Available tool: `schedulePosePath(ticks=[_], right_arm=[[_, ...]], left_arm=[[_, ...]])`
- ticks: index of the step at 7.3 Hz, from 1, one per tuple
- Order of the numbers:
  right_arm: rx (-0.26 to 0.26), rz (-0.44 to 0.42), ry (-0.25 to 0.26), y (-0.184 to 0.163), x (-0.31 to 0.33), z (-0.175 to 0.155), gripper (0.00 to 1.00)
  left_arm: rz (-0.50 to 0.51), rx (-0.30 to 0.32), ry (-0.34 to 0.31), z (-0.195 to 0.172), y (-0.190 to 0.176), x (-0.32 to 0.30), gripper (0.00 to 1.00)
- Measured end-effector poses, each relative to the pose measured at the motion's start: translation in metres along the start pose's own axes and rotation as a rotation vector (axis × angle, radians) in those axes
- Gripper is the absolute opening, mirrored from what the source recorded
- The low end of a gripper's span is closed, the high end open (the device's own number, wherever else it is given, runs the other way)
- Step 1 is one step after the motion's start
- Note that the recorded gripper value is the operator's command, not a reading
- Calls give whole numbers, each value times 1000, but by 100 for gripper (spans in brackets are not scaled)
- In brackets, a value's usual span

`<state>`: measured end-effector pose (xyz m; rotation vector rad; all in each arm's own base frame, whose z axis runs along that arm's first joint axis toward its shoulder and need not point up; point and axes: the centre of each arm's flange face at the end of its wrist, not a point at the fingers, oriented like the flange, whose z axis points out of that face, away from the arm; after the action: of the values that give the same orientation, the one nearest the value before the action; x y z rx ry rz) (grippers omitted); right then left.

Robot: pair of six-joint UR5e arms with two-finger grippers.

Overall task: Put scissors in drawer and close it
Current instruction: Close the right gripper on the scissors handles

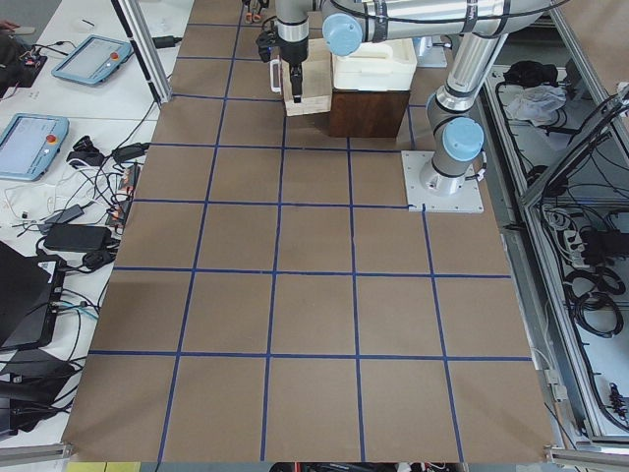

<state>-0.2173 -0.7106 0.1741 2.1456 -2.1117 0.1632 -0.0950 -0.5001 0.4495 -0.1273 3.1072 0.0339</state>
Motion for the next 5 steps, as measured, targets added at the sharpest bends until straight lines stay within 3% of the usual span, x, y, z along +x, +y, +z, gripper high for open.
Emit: schedulePosePath(ticks=[3,5], right_arm=[[-9,-1,12,-2,2,-25,4],[-13,-6,10,-11,-1,-83,5]], left_arm=[[0,0,0,0,0,0,100],[0,0,1,0,0,0,100]])
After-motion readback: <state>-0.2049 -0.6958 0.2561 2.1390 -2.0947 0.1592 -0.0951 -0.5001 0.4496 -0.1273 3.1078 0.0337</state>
